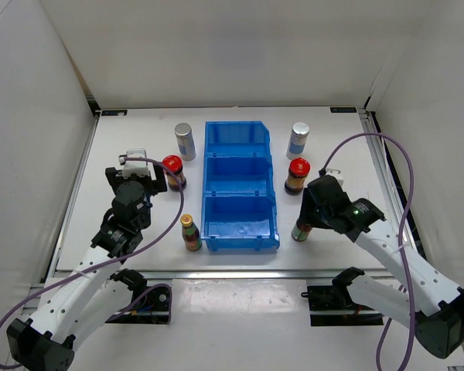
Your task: Organize the condiment bottles
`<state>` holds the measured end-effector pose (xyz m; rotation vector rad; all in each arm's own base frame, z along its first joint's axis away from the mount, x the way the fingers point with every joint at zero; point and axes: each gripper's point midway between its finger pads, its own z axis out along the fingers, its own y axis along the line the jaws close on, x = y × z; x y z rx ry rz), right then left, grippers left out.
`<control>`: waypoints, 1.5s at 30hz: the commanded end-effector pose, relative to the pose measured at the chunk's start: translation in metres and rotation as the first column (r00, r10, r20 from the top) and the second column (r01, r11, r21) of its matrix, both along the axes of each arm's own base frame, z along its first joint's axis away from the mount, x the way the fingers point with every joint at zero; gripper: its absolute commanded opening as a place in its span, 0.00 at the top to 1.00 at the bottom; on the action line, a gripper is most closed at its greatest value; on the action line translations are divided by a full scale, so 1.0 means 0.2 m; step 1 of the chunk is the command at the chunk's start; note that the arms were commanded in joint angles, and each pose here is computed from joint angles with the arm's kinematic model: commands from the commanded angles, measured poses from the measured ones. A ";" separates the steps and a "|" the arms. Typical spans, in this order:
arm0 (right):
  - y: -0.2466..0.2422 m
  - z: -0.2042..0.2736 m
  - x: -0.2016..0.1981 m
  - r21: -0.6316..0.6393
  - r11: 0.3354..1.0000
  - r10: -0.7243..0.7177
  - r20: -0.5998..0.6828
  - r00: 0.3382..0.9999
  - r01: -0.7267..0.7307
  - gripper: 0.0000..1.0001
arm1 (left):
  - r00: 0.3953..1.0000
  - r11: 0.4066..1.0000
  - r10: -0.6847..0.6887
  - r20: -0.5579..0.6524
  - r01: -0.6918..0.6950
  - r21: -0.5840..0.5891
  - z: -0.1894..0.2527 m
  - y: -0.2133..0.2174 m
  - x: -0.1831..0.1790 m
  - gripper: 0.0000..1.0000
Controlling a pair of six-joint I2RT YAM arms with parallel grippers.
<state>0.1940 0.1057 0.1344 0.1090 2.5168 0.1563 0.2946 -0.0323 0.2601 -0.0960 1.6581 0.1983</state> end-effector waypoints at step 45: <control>0.71 0.44 0.24 -0.058 0.926 0.376 0.247 0.893 -0.374 1.00 | 1.000 1.000 -0.012 -0.009 0.012 0.017 -0.03 -0.01 0.00 0.00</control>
